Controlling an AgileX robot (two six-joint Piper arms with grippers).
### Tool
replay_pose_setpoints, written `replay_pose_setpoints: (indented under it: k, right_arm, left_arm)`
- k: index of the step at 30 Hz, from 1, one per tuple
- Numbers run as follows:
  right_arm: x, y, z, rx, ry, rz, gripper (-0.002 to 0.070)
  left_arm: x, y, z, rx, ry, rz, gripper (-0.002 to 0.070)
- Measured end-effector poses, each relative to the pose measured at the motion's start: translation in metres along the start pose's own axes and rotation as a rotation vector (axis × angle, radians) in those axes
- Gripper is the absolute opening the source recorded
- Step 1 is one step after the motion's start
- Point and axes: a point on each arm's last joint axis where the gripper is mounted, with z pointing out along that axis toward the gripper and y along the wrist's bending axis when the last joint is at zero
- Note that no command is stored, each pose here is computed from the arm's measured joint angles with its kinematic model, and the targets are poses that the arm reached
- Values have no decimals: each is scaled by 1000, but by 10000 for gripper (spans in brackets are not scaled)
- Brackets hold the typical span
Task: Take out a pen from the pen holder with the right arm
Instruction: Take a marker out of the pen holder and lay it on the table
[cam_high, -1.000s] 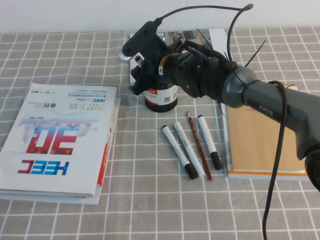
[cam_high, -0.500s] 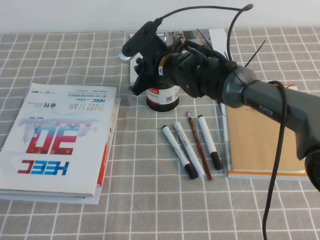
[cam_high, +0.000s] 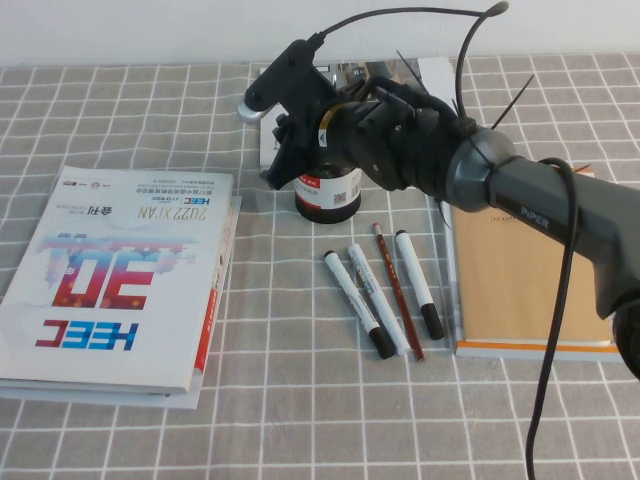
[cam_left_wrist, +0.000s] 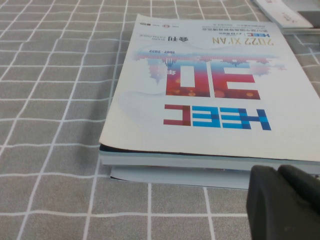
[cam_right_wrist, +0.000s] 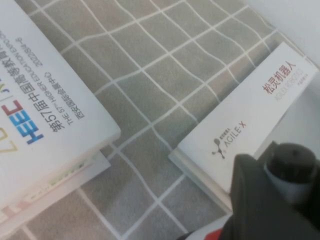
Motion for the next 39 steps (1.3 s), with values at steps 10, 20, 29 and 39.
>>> replay_pose_setpoints:
  k: [10, 20, 29, 39]
  right_arm:
    - [-9, -7, -19, 6, 69, 10, 107]
    - [-38, -19, -51, 26, 7, 28, 107]
    - [-69, -31, -107, 18, 15, 93, 106]
    - [-102, -36, -187, -107, -10, 170, 106]
  left_arm:
    - [0, 0, 0, 0, 0, 0, -5]
    - [0, 0, 0, 0, 0, 0, -5]
    - [0, 0, 0, 0, 0, 0, -5]
    - [0, 0, 0, 0, 0, 0, -5]
